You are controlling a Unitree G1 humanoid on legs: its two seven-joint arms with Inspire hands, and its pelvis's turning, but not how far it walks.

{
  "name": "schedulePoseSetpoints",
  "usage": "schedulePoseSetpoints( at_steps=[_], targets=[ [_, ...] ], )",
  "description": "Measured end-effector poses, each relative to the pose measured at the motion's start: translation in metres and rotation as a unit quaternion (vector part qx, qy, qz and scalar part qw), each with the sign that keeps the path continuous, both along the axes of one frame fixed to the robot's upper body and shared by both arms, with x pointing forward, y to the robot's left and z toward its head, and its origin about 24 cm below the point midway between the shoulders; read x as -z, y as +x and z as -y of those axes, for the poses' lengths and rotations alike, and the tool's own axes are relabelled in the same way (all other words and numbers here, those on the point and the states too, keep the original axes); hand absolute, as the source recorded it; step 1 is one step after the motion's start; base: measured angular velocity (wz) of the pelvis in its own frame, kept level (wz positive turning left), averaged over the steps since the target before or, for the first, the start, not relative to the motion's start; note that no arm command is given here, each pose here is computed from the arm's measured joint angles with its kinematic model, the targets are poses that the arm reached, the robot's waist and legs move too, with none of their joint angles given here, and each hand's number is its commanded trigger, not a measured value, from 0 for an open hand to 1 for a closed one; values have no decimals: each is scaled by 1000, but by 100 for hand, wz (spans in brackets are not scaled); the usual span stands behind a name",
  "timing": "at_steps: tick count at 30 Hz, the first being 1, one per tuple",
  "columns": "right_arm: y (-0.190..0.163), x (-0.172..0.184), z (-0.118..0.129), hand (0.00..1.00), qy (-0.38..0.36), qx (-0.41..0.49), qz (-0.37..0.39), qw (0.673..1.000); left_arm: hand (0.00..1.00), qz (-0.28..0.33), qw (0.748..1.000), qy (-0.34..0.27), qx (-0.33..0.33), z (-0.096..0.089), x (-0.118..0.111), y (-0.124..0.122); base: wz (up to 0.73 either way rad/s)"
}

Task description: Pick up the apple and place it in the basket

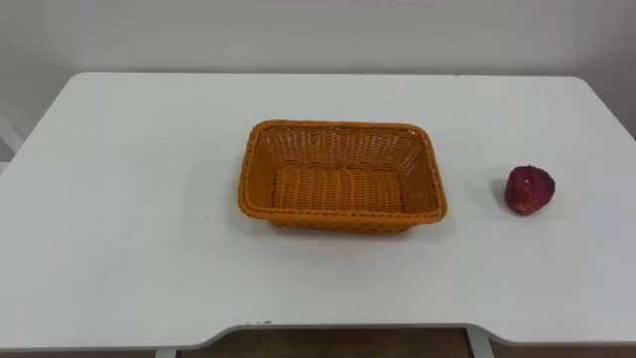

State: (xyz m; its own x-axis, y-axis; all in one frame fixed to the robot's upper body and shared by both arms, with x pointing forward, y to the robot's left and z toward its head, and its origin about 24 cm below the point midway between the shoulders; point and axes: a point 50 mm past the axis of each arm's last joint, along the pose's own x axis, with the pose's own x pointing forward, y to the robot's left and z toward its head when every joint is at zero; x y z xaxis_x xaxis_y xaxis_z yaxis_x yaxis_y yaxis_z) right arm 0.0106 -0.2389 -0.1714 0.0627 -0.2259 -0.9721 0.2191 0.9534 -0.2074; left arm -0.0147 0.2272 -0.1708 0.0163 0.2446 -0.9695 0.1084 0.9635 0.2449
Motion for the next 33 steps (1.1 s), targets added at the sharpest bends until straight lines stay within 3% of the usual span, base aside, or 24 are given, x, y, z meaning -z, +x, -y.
schedulePoseSetpoints(
  at_steps=[14,20,23,28,33],
  targets=[
    [0,0,0,0,-7,13,0,1000,0,-5,1000,2,-5,0,0,-3,0],
    [2,-2,6,0,-24,165,31,986,0,5,1000,11,-20,-3,0,-2,0],
    [11,-5,14,0,-41,275,66,958,0,11,999,30,-35,-6,-1,-4,0],
    [40,-21,44,0,-76,483,170,856,0,52,993,68,-76,-22,-7,-6,-2],
    [66,-46,73,0,-128,556,242,785,0,71,989,100,-84,-35,-12,-3,-12]
  ],
)
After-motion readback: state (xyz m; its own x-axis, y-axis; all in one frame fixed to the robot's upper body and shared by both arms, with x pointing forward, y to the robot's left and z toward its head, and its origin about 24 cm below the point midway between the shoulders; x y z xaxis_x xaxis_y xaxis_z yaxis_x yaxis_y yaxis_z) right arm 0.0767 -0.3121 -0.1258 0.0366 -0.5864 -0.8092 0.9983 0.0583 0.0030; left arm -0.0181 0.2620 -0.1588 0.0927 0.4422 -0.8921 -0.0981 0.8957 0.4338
